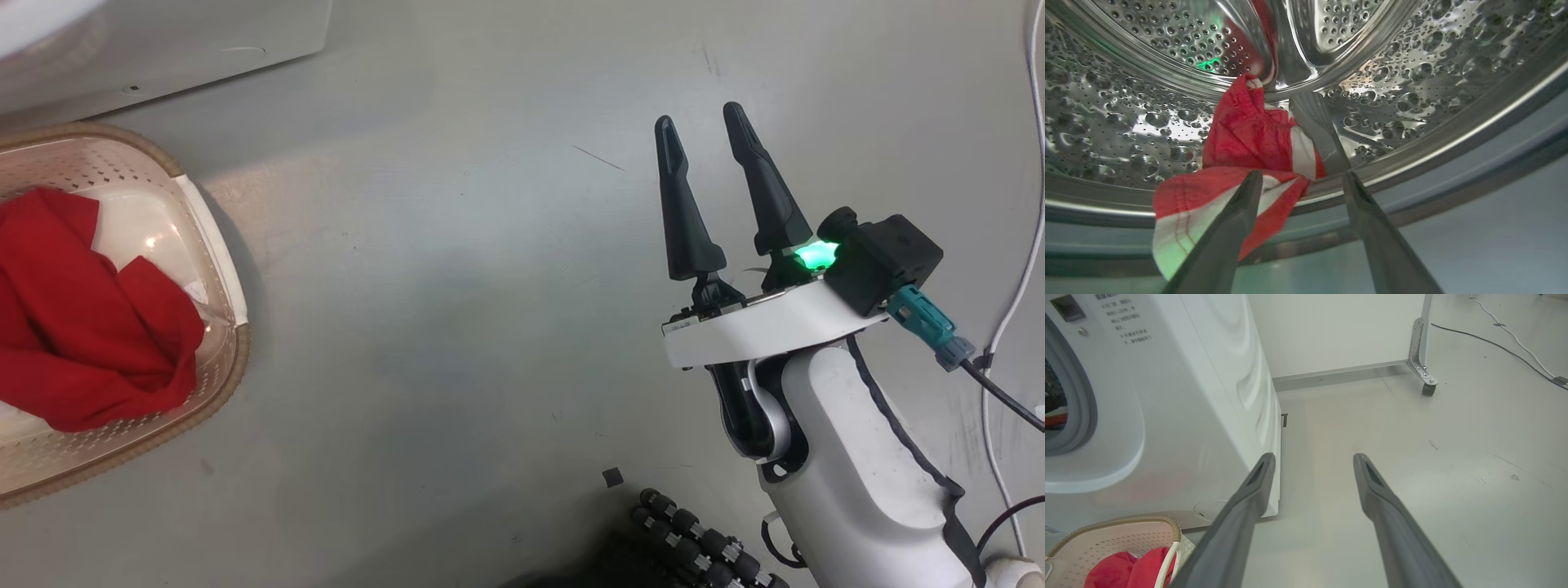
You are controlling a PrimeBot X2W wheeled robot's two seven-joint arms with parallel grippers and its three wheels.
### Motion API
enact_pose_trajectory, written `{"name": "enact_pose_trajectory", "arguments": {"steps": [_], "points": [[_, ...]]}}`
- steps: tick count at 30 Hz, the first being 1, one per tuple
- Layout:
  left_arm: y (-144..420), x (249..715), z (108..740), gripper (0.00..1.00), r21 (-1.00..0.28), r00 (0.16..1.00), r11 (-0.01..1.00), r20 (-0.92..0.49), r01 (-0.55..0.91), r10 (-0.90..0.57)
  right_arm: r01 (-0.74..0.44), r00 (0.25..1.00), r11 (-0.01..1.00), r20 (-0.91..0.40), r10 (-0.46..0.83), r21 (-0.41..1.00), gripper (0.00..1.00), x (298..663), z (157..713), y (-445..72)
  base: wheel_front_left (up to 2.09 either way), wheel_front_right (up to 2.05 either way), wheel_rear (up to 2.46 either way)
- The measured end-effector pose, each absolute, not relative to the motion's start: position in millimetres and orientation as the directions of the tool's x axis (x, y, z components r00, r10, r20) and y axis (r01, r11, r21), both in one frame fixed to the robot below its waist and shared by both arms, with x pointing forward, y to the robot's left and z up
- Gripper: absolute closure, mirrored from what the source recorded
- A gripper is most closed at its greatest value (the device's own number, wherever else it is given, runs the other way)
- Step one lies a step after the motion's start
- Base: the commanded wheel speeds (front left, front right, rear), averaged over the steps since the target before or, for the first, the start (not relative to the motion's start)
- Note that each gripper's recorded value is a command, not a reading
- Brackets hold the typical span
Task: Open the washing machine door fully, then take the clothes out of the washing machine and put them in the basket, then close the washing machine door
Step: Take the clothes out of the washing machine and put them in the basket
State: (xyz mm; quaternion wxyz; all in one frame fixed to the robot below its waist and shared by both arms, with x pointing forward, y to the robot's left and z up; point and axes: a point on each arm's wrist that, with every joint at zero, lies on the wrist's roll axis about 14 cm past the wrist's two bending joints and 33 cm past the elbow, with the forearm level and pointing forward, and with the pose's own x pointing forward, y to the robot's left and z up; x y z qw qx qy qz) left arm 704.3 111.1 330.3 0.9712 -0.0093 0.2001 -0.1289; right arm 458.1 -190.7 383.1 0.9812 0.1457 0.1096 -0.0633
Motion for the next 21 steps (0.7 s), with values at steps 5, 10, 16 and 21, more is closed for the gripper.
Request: {"name": "enact_pose_trajectory", "arguments": {"steps": [5,10,16,21], "points": [[134.6,720.1,337.3,0.00,-0.036,0.899,0.978,-0.389,0.204,-0.202,0.157,0.965,0.948,-0.246,-0.088,0.278,0.00,457.7,379.1,-187.6,0.00,0.00,0.00],[146.9,728.1,331.1,0.00,-0.008,0.893,0.982,-0.416,0.188,-0.174,0.151,0.967,0.949,-0.240,-0.083,0.278,0.00,463.0,379.2,-187.7,0.00,0.00,0.00],[150.0,730.7,320.4,0.00,-0.021,0.872,0.985,-0.463,0.169,-0.159,0.160,0.965,0.950,-0.245,-0.093,0.270,0.00,462.5,377.3,-191.2,0.00,0.00,0.00],[150.9,729.9,312.8,0.22,-0.037,0.846,0.987,-0.511,0.159,-0.155,0.162,0.964,0.950,-0.247,-0.095,0.268,0.00,462.5,376.6,-191.9,0.00,0.00,0.00]]}}
